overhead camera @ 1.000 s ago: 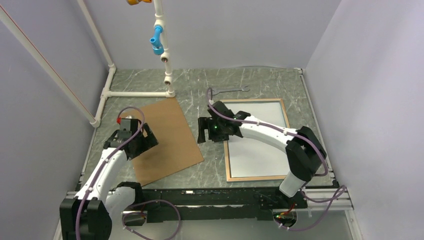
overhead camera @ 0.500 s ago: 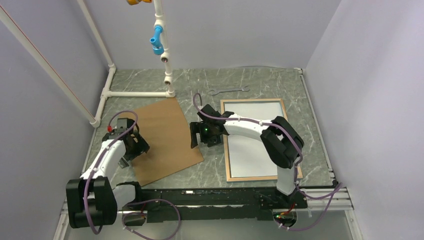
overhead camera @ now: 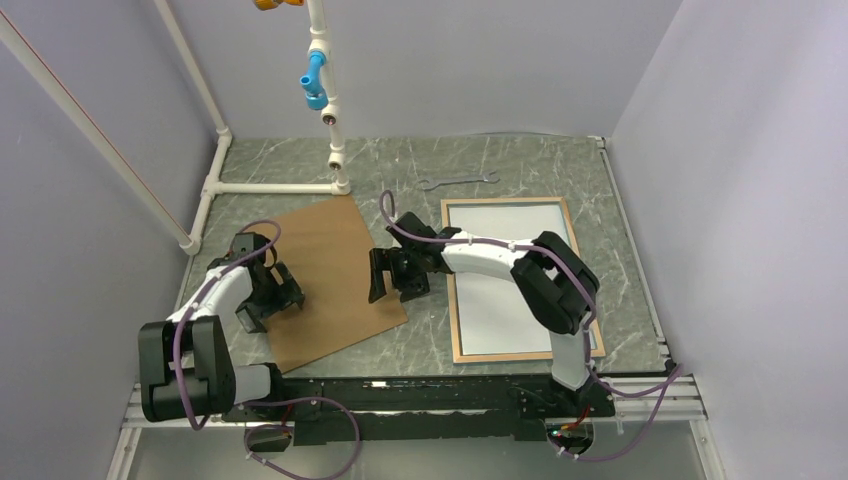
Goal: Put the photo into the frame
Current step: Move the photo frame item to the center of the board.
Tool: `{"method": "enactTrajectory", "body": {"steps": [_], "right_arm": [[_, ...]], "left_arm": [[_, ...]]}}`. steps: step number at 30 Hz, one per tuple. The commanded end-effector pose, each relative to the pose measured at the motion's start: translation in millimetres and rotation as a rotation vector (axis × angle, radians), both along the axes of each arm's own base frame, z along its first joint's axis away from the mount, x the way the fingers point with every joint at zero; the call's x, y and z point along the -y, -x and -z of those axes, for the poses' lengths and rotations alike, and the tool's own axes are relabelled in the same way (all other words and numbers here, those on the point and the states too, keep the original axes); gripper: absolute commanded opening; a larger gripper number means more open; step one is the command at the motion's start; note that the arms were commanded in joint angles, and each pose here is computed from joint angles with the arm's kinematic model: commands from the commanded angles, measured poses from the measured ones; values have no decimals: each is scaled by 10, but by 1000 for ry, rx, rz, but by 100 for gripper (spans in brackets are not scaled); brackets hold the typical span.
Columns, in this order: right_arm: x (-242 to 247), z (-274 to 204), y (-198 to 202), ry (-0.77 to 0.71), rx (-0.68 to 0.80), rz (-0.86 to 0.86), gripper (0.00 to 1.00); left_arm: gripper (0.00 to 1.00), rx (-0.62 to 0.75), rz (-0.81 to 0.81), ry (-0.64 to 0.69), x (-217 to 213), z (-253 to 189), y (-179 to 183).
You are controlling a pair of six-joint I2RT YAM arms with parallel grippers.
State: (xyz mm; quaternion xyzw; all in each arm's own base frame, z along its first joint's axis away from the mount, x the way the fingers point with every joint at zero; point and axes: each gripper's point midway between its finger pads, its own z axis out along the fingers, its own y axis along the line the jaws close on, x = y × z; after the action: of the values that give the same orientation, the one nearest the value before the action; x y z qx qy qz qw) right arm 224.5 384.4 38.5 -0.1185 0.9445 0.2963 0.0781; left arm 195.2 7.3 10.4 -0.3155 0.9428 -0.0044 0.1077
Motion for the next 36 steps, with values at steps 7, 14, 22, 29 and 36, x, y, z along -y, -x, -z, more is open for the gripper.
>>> {"method": "enactTrajectory", "body": {"steps": [7, 14, 22, 29, 36], "right_arm": [[-248, -184, 178, -189, -72, -24, 89], [-226, -355, 270, -248, -79, -23, 89], [-133, -599, 434, -300, -72, -18, 89], [-53, -979, 426, -323, 2, -18, 89], [34, -1400, 418, -346, 78, -14, 90]], "left_arm": [[94, 178, 109, 425, 784, 64, -188], [94, 177, 151, 467, 1017, 19, -14], [93, 176, 229, 457, 1267, -84, 73], [93, 165, 298, 450, 1516, -158, 31], [93, 155, 323, 450, 1666, -153, 55]]}}
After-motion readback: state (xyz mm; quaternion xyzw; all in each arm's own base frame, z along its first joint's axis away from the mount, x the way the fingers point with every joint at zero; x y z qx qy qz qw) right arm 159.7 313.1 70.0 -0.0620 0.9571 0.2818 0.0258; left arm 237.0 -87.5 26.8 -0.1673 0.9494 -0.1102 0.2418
